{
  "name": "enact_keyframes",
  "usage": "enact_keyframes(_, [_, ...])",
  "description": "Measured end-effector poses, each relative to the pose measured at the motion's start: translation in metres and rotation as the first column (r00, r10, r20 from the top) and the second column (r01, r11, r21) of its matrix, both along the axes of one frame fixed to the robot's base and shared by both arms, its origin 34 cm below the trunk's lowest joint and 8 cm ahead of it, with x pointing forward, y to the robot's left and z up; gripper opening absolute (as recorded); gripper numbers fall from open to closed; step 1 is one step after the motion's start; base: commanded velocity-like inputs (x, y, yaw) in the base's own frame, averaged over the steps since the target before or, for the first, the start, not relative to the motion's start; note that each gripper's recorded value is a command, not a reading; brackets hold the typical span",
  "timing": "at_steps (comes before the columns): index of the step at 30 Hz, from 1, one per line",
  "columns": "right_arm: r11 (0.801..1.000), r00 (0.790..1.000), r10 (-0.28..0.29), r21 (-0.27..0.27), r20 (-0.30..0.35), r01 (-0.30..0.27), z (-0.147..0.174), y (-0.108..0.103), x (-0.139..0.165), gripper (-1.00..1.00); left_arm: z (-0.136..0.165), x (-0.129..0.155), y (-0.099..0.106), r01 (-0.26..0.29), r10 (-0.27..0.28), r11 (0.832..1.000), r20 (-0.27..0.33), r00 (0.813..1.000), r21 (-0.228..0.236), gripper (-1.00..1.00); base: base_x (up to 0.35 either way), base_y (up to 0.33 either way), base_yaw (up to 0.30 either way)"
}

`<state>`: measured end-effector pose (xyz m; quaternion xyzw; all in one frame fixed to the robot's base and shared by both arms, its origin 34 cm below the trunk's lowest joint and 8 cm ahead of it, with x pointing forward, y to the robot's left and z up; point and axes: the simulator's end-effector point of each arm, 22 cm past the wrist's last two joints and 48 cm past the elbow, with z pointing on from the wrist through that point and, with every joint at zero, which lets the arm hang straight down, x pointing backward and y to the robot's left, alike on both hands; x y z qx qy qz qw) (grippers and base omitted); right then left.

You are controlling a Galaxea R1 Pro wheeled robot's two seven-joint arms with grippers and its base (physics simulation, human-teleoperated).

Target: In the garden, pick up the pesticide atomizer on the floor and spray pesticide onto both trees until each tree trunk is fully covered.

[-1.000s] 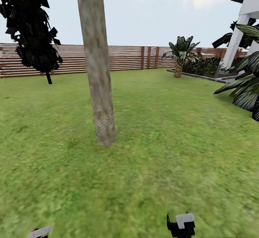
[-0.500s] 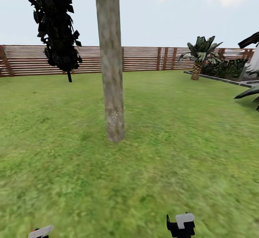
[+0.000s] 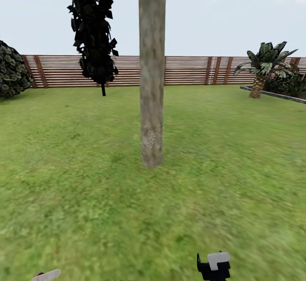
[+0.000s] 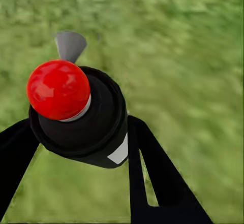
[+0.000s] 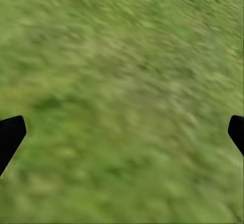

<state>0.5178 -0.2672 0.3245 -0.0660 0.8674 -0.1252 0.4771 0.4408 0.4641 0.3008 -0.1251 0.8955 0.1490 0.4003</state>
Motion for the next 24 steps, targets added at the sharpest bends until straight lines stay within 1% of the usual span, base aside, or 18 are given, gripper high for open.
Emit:
enact_keyframes(8, [1.000,1.000,0.000,0.000,0.003,0.000,0.0013,0.0000,0.0007,1.00,0.0000,-0.0012,-0.0007,0.001,-0.001,1.000,0.000,1.000,0.000,-1.00,-0.001,0.307,0.279])
enact_keyframes(13, [1.000,1.000,0.000,0.000,0.004,0.000,0.0015,0.0000,0.0004,1.00,0.0006,-0.0007,-0.0005,-0.001,0.001,1.000,0.002,1.000,0.000,-1.00,-0.071,0.307,0.279])
enact_keyframes(17, [1.000,1.000,0.000,0.000,0.005,0.000,0.0020,0.0000,0.0006,1.00,0.0010,-0.0003,-0.0005,-0.001,0.001,1.000,0.003,1.000,0.000,-1.00,-0.142,0.297,0.279])
enact_keyframes(24, [1.000,1.000,0.000,0.000,0.007,0.000,0.0031,0.0000,0.0013,1.00,0.0019,0.0004,-0.0005,-0.001,0.001,1.000,0.006,1.000,0.000,-1.00,-0.211,0.263,0.279])
